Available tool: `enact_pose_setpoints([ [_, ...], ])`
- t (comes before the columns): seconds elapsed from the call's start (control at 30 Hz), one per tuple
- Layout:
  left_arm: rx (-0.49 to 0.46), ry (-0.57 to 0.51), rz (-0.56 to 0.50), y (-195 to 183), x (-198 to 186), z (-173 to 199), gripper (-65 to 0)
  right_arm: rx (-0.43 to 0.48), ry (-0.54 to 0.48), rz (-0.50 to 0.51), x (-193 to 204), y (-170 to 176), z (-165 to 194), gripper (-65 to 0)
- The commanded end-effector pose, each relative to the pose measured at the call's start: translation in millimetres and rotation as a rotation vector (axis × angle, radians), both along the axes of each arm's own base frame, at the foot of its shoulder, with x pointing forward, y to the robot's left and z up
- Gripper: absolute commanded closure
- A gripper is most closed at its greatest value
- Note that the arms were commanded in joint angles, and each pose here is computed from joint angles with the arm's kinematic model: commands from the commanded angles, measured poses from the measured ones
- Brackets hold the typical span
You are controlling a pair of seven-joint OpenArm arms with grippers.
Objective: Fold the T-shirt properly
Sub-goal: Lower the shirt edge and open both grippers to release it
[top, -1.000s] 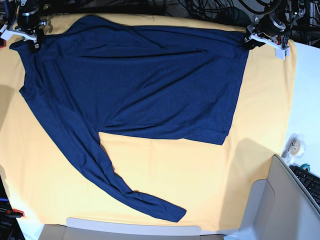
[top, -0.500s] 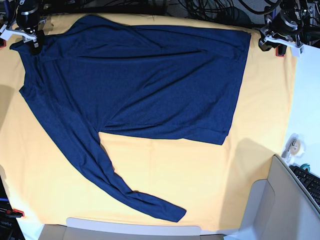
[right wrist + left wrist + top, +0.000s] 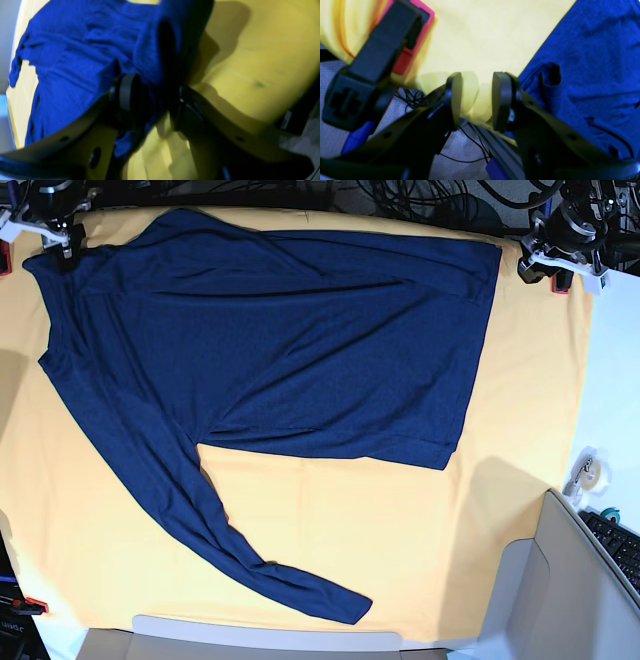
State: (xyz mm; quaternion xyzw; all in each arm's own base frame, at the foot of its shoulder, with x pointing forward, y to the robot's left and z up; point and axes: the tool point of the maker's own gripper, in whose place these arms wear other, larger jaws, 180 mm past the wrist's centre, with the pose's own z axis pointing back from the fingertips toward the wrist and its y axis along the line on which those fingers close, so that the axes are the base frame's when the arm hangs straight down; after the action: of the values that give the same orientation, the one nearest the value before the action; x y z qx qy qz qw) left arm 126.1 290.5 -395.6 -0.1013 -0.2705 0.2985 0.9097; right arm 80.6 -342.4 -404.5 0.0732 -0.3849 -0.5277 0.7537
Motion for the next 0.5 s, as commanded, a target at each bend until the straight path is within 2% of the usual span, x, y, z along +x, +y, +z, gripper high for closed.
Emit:
enact_pose_setpoints([
  [0.0,0.019,-0.026,-0.008,4.7,4.6,8.1,-20.3,0.035,0.269,-0.075,-64.6,-2.6,-29.7,-23.8],
  [0.2,0.015,-0.023,-0.012,3.0,4.4,7.3,-20.3,0.037,0.309,-0.082,-83.4,-2.7,-30.2,-23.8],
  [0.47,0.014,-0.022,-0.013,2.5,4.3,7.1,-20.3,0.038,0.311,-0.076,-83.4,-1.2,-30.5,-23.9],
])
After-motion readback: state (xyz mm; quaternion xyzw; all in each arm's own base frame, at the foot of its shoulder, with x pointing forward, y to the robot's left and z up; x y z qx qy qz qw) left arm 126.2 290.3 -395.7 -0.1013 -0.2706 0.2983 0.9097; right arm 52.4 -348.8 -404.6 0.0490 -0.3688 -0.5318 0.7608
